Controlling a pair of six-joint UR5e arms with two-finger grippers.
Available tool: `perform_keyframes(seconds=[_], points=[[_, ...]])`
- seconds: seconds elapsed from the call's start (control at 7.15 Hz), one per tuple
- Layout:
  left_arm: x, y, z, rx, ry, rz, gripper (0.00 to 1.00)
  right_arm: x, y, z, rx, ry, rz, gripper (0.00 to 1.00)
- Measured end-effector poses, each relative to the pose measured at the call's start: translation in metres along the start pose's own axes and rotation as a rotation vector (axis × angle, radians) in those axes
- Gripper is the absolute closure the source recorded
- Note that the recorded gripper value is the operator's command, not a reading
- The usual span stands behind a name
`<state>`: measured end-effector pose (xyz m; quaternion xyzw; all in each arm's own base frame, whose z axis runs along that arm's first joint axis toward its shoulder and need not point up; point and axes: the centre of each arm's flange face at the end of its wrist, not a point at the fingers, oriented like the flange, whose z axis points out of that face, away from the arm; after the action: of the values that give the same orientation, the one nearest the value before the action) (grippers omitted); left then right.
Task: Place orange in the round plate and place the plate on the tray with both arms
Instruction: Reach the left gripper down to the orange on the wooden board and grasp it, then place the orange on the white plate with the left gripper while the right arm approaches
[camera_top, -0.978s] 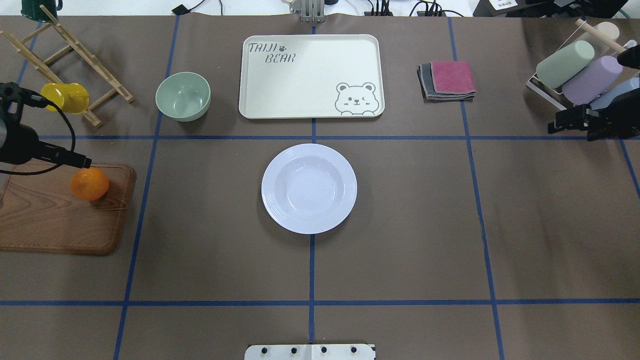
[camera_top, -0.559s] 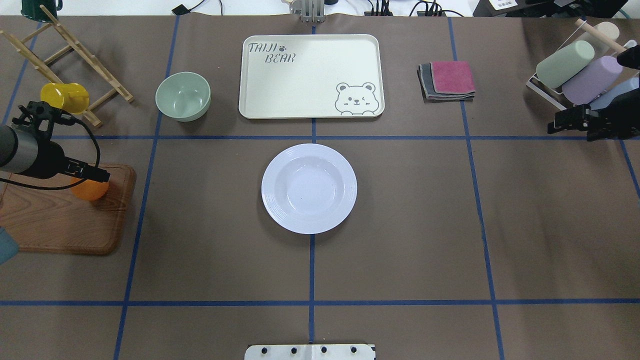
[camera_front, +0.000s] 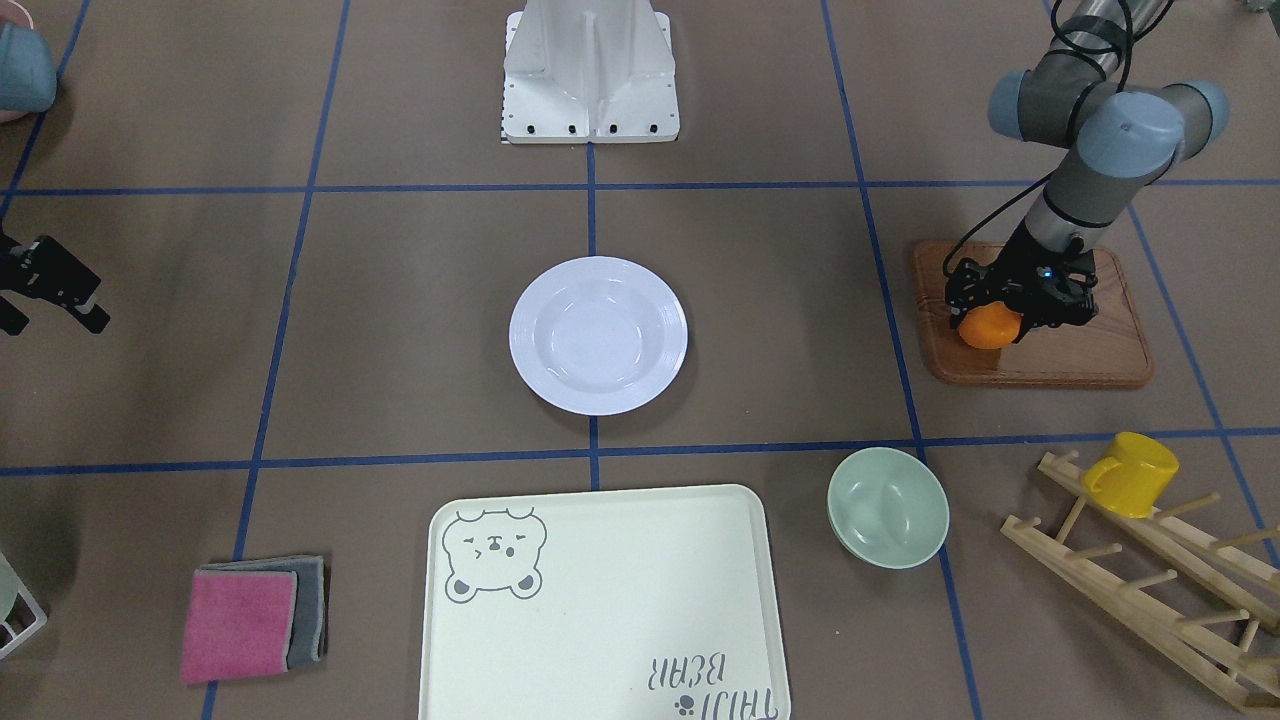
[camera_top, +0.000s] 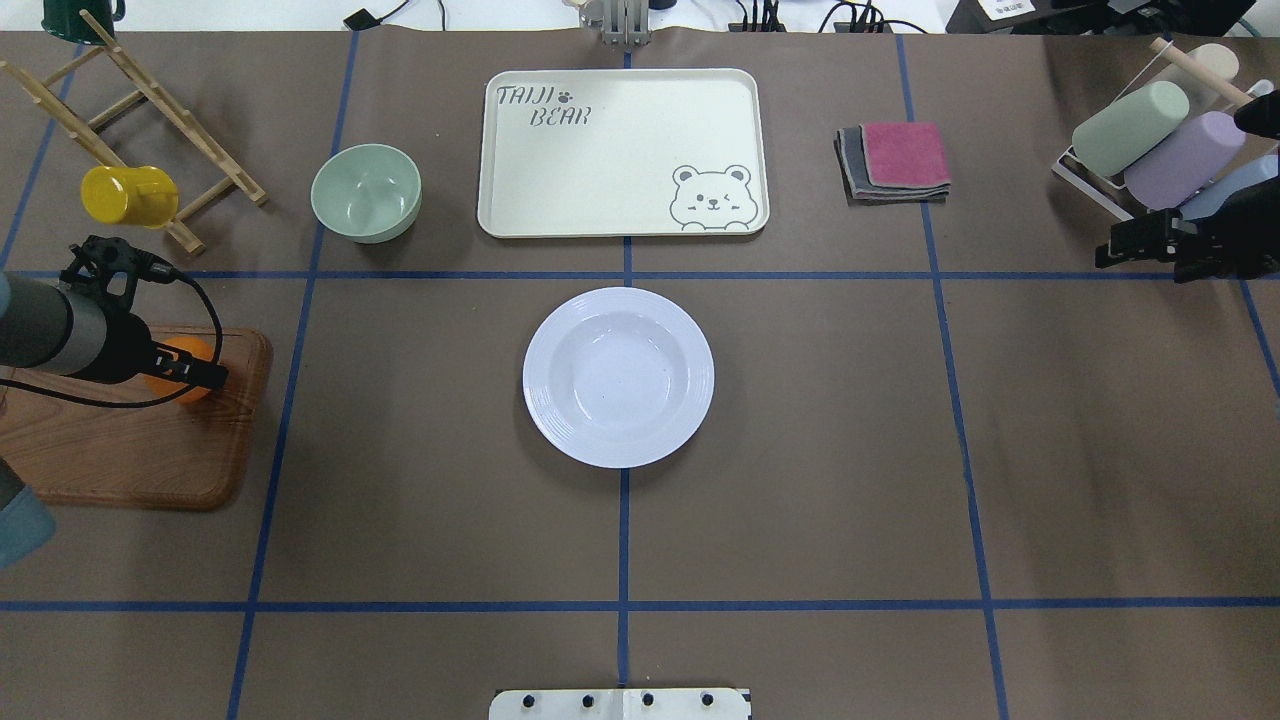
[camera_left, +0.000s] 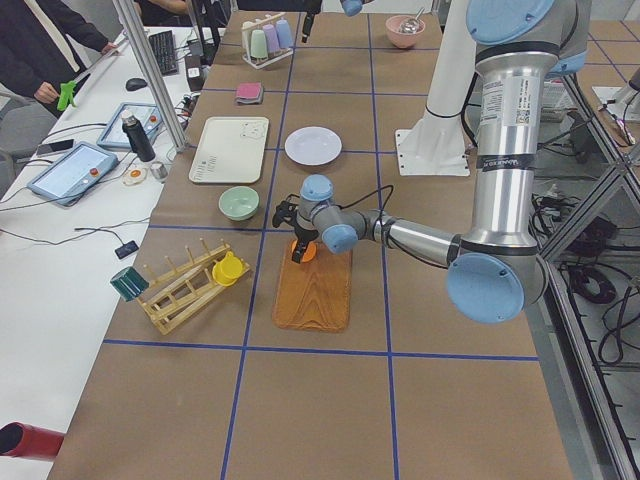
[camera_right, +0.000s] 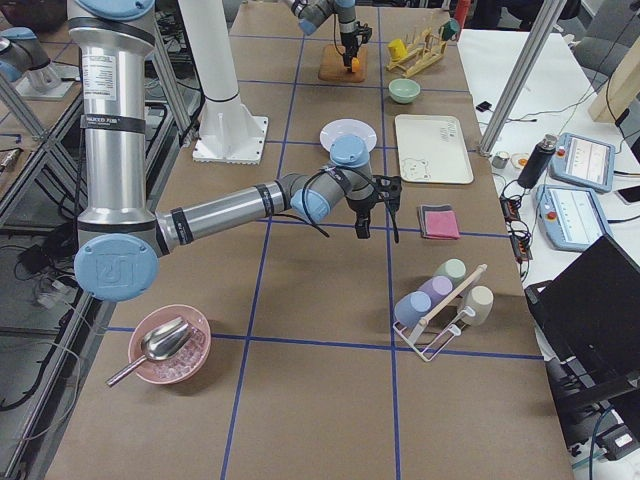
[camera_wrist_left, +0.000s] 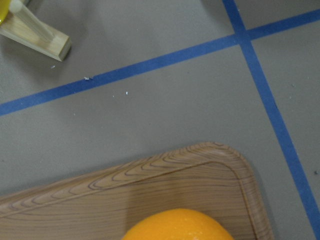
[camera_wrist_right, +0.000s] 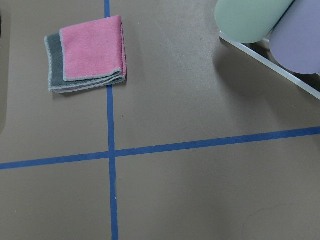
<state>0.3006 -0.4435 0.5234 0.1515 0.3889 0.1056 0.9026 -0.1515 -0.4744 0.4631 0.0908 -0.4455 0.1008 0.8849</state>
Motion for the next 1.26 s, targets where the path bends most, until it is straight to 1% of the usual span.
perform_keyframes(seconds=[0.14,0.28,0.42,0.56,0.7,0.84,0.98,1.12,1.26], points=[[0.024,-0.014,-0.016,-0.002,0.028,0.002,1.0,-0.003,0.0,0.0,0.0,-0.005,-0.003,0.0],[0.061,-0.043,-0.034,-0.011,0.04,-0.036,1.0,-0.008,-0.001,0.0,0.001,-0.013,-0.001,0.0],[0.113,-0.079,-0.049,-0.022,0.048,-0.104,1.0,-0.021,-0.003,0.001,0.001,-0.027,0.016,0.0],[0.176,-0.105,-0.056,-0.035,0.051,-0.163,1.0,-0.041,-0.006,0.002,0.001,-0.049,0.049,0.0],[0.243,-0.121,-0.054,-0.036,0.047,-0.217,1.0,-0.066,-0.007,0.004,0.005,-0.076,0.091,0.0],[0.307,-0.135,-0.046,-0.035,0.047,-0.278,1.0,-0.093,-0.002,0.01,0.028,-0.113,0.14,0.0],[0.361,-0.144,-0.035,-0.03,0.044,-0.324,1.0,-0.118,0.01,0.019,0.057,-0.154,0.188,0.0],[0.406,-0.151,-0.018,-0.024,0.026,-0.355,0.8,-0.14,0.024,0.03,0.077,-0.184,0.229,0.0],[0.437,-0.153,-0.002,-0.017,0.013,-0.369,0.02,-0.159,0.037,0.04,0.09,-0.209,0.252,0.0]])
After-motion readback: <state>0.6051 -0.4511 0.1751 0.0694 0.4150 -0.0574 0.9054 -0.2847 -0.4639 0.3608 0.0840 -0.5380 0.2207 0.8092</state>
